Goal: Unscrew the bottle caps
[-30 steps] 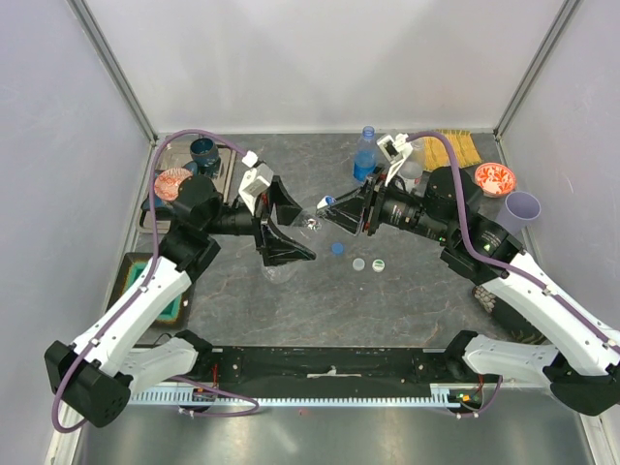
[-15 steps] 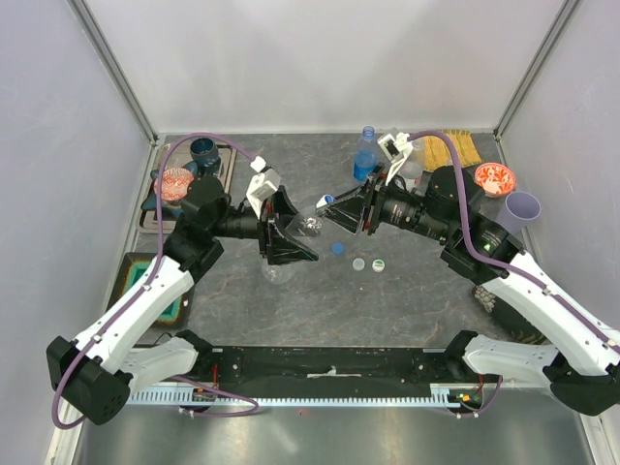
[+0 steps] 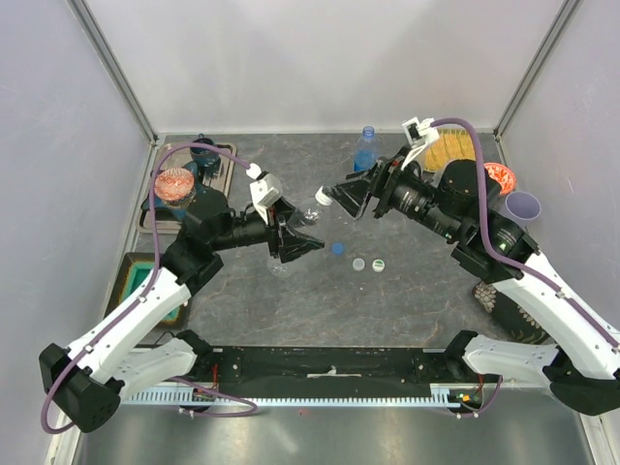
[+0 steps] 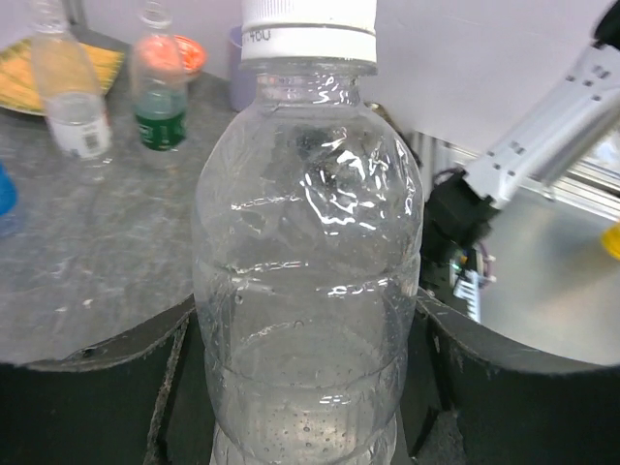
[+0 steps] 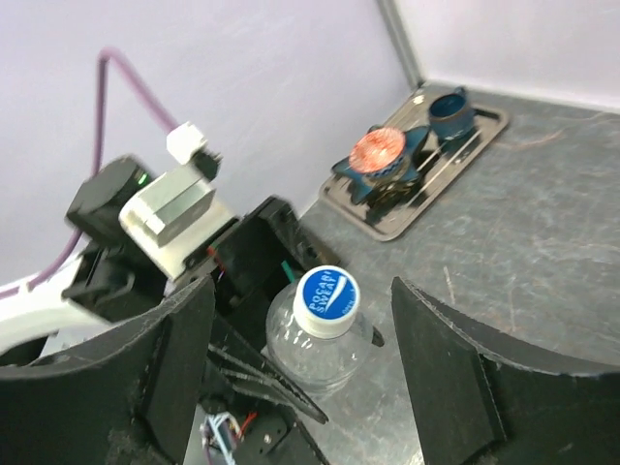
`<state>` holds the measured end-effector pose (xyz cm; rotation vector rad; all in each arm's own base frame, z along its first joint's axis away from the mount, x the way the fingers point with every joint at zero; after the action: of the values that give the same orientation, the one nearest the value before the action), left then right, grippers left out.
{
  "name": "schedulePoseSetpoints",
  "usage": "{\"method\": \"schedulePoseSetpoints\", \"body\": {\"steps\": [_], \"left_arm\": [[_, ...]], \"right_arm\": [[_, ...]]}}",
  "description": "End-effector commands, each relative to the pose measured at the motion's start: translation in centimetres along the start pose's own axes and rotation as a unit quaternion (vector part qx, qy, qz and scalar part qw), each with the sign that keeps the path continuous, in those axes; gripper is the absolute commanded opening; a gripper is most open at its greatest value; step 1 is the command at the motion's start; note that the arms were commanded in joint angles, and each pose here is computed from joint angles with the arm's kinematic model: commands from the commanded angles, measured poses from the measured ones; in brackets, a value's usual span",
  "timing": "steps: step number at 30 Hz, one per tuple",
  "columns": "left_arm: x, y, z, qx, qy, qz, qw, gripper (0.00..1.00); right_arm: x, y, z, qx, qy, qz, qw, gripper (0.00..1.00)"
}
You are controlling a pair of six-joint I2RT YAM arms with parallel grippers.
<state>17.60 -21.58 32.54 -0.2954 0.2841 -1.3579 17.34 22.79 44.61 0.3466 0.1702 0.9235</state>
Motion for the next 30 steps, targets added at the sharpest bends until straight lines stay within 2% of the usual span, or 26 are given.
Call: {"method": "schedulePoseSetpoints", "body": {"steps": [1,5,10,16,30], "left_arm": [[0.1,1.0,1.3,0.085,-0.053,0.112,0.989,0.45],[0.4,1.5,1.6,0.115,-0.074,0.198,0.971,0.44],[1.2,1.4,1.4,0.152,-0.077,0.252,0.953,0.43],[1.7,1.7,1.1,0.157,-0.077,0.277,0.945,0.40],[1.9,1.4,1.1,0.161,-0.080,0.273,0.945,0.39]], "right_arm": [[-0.5,-1.1,2.9,0.036,-0.072,-0.092,0.993,0.79],[0.6,-1.7,2.6,0.068,-0.070,-0.115,0.988,0.76],[2.2,-1.7,2.4,0.082,-0.067,-0.111,0.988,0.73],[3.5,-1.5,1.8,0.083,-0.056,-0.106,0.989,0.71],[5.0,-2.1,-0.5,0.077,-0.022,-0.114,0.990,0.58]]}}
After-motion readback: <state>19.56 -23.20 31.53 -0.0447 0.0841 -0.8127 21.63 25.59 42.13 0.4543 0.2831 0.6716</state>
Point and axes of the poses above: each gripper's point midway between its finger pads, its own x axis out along the fingers, its own y axis along the line the jaws close on, z = x × y, the point moved 7 cm from there along -x, back along the fingers, and after that the axes turned 8 degrees about -x, right-handed, at the moved point
